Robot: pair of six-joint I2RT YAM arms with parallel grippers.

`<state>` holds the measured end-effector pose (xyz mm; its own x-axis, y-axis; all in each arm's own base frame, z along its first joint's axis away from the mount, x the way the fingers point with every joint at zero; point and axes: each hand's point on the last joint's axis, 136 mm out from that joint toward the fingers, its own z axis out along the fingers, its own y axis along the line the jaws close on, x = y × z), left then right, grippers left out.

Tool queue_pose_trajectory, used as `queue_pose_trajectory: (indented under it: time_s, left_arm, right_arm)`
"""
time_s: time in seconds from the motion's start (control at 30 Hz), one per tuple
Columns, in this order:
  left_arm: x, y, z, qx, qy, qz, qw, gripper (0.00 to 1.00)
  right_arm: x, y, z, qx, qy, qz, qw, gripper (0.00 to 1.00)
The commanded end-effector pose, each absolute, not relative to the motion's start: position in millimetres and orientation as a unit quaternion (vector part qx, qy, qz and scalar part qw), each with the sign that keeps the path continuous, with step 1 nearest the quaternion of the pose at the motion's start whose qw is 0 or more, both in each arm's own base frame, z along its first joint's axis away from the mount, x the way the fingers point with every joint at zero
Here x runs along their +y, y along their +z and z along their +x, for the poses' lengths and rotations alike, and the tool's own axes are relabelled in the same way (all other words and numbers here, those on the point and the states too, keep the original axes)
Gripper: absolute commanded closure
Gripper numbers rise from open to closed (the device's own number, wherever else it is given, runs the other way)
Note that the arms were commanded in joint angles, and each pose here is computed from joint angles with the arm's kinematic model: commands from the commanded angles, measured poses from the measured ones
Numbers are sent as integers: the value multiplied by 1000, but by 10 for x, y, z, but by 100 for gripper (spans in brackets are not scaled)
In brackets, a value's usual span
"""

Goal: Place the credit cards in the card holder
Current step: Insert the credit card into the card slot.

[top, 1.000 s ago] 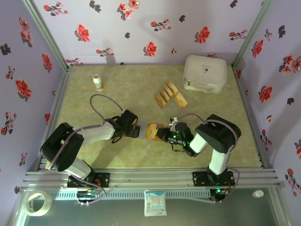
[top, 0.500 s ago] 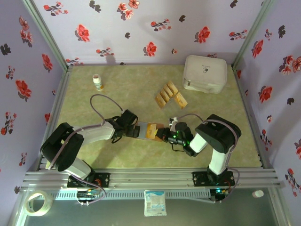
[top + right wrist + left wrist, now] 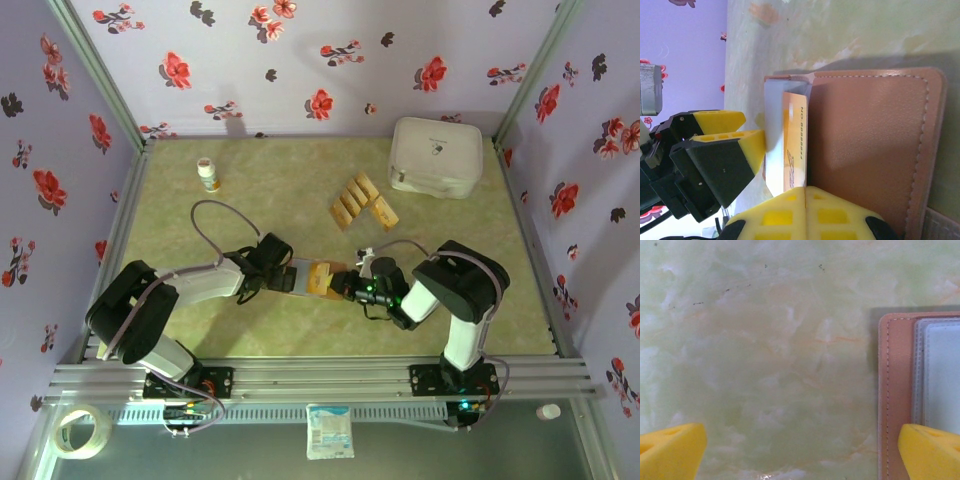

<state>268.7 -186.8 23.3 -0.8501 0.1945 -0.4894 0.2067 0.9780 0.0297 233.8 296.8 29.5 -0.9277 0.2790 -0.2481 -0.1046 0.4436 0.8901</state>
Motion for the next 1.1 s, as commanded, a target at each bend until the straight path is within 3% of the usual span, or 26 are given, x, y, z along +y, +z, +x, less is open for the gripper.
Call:
queue_pose_trajectory:
  time_s: [0.0,0.17,0.37,0.8,1.0,1.07]
  left_arm:
    - [-1832,130,2617,965,-5,103,239,1]
    - [-1832,131,2618,966,-4,103,239,1]
    - [-1839,136,2622,965,-5,103,240,1]
    - [-1863,178,2646,964,-10,103,245,1]
    - [-1890,214,2676,963,-12,102,249,1]
    - [-1900,231,2686,963,-13,102,250,1]
  right_arm:
    - [2916,-19,2205,861,486,56,139,100]
    - [2896,-32,2197,862,485,58,137,100]
    - [2800,6,2241,862,482,69,143,65]
    - [2629,365,2329,908,383,0,167,33]
    - [2576,586,2378,921,343,-36,180,29]
    - [2525,612,2406,928,323,-36,185,32]
